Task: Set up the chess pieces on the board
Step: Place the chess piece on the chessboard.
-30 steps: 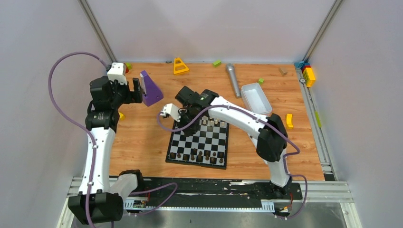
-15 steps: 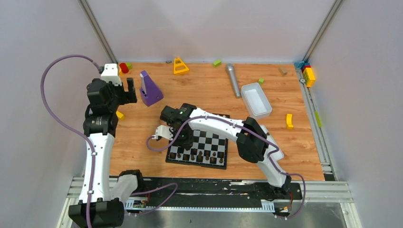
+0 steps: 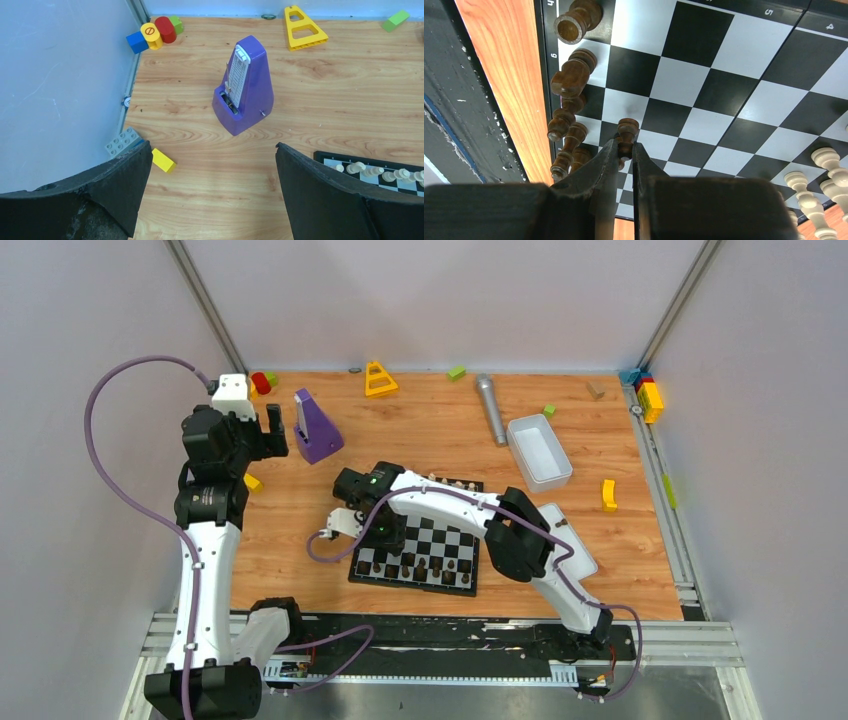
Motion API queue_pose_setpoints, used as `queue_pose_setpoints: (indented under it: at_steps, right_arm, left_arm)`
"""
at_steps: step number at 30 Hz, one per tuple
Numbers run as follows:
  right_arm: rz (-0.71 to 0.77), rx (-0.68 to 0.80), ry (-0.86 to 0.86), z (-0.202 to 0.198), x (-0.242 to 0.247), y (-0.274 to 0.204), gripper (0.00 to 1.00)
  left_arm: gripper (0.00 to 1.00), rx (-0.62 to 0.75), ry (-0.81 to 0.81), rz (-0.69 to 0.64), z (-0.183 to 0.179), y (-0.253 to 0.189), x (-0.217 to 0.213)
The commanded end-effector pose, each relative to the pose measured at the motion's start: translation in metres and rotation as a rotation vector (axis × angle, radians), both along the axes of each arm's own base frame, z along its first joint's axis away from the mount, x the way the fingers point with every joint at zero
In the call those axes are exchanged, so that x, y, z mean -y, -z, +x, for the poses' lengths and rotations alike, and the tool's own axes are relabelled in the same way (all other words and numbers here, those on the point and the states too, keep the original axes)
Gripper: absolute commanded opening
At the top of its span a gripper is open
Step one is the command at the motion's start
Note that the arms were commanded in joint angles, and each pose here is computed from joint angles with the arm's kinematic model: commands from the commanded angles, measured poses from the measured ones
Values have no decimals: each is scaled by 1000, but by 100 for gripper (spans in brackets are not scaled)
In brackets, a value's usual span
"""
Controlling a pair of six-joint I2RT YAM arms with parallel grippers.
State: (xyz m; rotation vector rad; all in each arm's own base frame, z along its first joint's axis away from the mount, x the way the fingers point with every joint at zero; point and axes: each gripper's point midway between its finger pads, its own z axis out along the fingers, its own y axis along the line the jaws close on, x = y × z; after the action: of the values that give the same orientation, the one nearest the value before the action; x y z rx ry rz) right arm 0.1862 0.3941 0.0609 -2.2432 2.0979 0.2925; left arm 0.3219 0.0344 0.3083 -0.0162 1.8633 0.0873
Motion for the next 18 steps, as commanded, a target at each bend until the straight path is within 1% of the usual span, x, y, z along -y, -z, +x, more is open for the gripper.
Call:
queue_pose_setpoints:
  at_steps: [1, 18]
  right_arm:
    - [27, 34, -22, 5, -11, -8, 2]
    - [4, 32, -26, 2, -10, 1, 2]
  left_arm:
    - [100, 62, 7, 22, 1, -16, -2]
    - [100, 63, 10, 23, 2, -14, -1]
